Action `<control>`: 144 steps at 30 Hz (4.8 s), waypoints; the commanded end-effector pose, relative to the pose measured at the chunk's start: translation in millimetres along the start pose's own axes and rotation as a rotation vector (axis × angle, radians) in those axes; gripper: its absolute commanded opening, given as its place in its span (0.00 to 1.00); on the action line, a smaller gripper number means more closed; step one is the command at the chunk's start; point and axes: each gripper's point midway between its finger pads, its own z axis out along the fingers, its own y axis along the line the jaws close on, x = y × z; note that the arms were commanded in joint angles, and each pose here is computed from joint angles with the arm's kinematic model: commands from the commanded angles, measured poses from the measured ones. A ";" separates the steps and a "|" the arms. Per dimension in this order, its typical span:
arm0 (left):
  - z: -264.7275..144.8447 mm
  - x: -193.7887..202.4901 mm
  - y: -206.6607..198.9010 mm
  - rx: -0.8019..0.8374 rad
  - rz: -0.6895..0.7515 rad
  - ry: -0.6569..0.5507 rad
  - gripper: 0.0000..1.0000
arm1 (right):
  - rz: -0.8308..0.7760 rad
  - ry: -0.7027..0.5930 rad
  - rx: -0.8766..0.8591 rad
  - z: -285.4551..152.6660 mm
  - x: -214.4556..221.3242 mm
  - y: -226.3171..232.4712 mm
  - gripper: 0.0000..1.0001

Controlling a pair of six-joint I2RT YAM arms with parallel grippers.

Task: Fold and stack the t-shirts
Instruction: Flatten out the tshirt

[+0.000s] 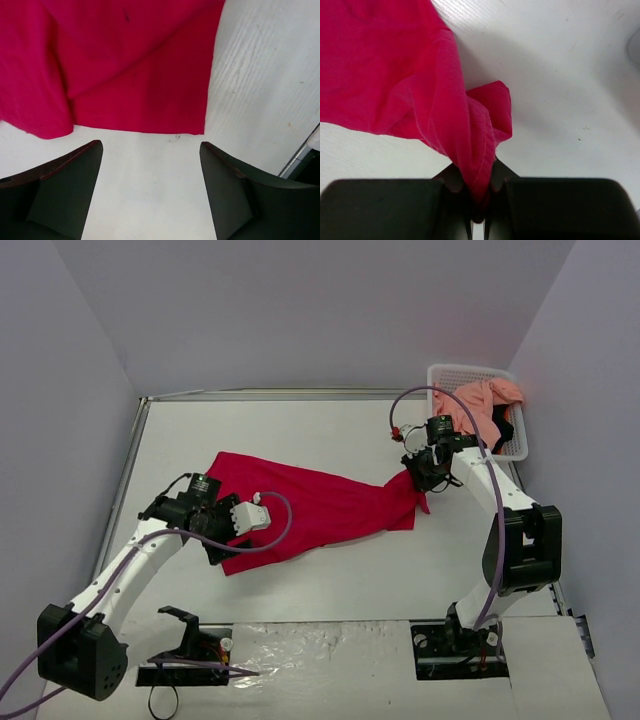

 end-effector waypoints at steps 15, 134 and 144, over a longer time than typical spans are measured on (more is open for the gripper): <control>61.2 32.3 -30.1 0.142 -0.008 0.185 0.74 | 0.041 0.024 -0.012 8.2 11.3 3.5 0.00; 23.7 39.3 196.0 -0.660 -0.477 0.096 0.16 | -0.242 0.267 -0.164 85.5 -31.3 74.7 0.47; 26.0 40.3 193.0 -0.655 -0.476 0.091 0.16 | -0.229 0.262 -0.099 85.0 -33.5 65.0 0.05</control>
